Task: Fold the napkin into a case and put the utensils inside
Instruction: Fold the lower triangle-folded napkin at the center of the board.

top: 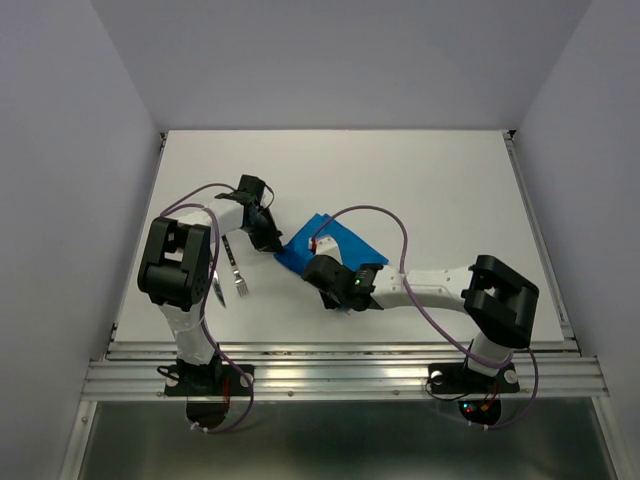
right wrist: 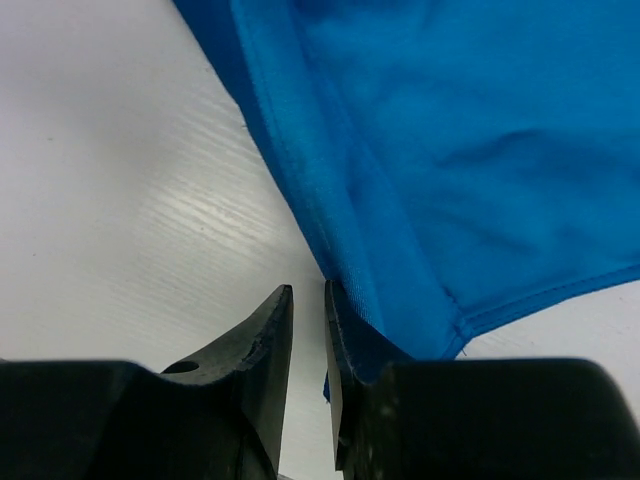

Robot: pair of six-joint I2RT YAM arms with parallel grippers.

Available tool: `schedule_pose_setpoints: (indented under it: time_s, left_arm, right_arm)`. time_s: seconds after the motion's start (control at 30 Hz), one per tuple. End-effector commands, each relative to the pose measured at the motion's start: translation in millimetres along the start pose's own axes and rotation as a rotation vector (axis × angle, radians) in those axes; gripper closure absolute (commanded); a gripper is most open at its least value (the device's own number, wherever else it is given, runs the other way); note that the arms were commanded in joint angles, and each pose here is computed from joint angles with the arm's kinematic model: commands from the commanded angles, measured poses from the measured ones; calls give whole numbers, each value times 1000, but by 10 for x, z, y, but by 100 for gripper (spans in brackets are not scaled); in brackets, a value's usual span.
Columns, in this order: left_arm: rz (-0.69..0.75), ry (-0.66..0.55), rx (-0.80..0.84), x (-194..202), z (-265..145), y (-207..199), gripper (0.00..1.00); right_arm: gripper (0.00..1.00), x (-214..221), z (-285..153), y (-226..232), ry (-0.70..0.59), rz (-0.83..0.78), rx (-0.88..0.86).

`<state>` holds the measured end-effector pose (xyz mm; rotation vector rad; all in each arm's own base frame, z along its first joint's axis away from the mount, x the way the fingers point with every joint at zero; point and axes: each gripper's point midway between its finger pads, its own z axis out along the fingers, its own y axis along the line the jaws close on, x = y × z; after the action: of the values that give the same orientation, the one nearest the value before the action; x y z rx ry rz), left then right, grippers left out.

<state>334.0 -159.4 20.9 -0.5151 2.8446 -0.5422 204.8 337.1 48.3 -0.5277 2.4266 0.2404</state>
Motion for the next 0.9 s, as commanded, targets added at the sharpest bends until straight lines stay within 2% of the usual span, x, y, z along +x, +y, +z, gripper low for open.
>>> schedule_pose_setpoints:
  time_s: [0.0,0.13,0.37,0.87]
  left_arm:
    - [27,26,-97,81,124,213,95]
    - [29,25,-97,80,119,206,95]
    - [33,23,-98,81,111,202,95]
    - [42,23,-94,87,94,158,95]
  right_arm:
    - [75,-259,-146,-128,-97,58,73]
    - [75,-288,-160,-278,-118,54,154]
    - [73,-404,-248,-351,-164,69,187]
    - [72,-408,-86,-561,-141,64,257]
